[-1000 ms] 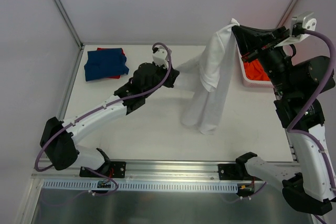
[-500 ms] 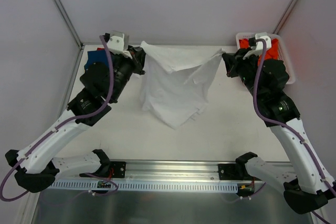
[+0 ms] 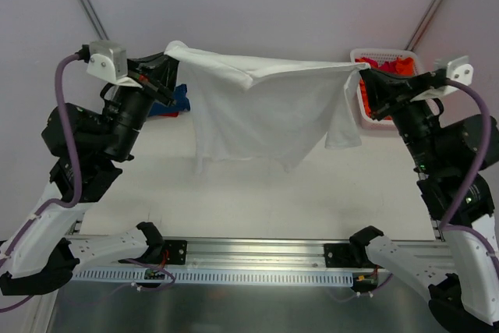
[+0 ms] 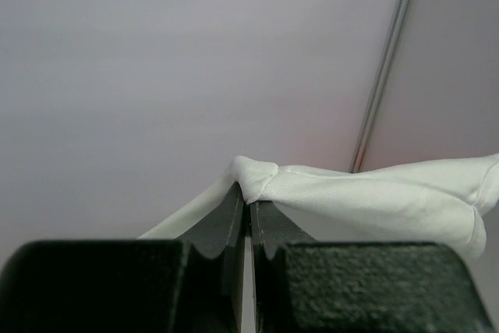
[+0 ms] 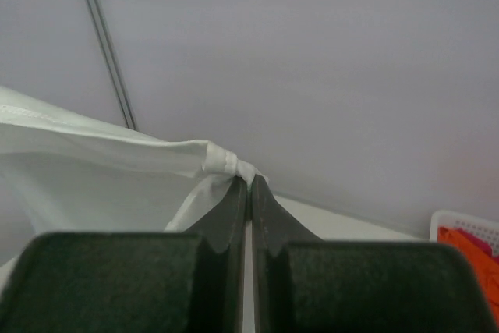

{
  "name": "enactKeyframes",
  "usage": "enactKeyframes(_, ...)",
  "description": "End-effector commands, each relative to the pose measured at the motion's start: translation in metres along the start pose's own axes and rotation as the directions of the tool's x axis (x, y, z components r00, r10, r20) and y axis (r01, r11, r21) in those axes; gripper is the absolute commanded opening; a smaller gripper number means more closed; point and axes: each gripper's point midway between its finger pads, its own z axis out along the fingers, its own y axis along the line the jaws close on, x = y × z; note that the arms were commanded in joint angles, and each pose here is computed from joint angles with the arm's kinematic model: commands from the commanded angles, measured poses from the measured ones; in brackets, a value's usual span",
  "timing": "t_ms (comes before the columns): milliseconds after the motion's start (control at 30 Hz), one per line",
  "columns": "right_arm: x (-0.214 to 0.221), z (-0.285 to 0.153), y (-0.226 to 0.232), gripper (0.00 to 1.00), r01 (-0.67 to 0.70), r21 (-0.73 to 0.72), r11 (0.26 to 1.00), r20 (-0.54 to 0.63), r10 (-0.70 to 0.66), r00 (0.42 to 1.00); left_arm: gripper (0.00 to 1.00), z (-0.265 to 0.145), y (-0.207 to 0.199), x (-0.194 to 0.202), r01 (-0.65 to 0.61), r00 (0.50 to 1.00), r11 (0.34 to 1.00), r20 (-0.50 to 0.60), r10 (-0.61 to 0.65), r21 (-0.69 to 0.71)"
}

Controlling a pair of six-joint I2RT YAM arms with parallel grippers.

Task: Fold and stack the t-shirts
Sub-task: Flatten the tshirt out

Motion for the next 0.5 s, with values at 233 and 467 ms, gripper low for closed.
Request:
enactKeyframes(233,-0.088,-0.027,0.022,0.0,0.001,-0.122,0.993,0.225,0.027,0.974,0.0,-0.025,-0.001,-0.082,0.074,0.979,0.993,0.183,-0.089,0.091)
enactKeyframes(467,-0.058,-0.008,0.02,0.0,-0.042,-0.101,0.994,0.145,0.056,0.988,0.0,-0.007,0.002,-0.046,0.06,0.992,0.998,0.106,-0.061,0.013)
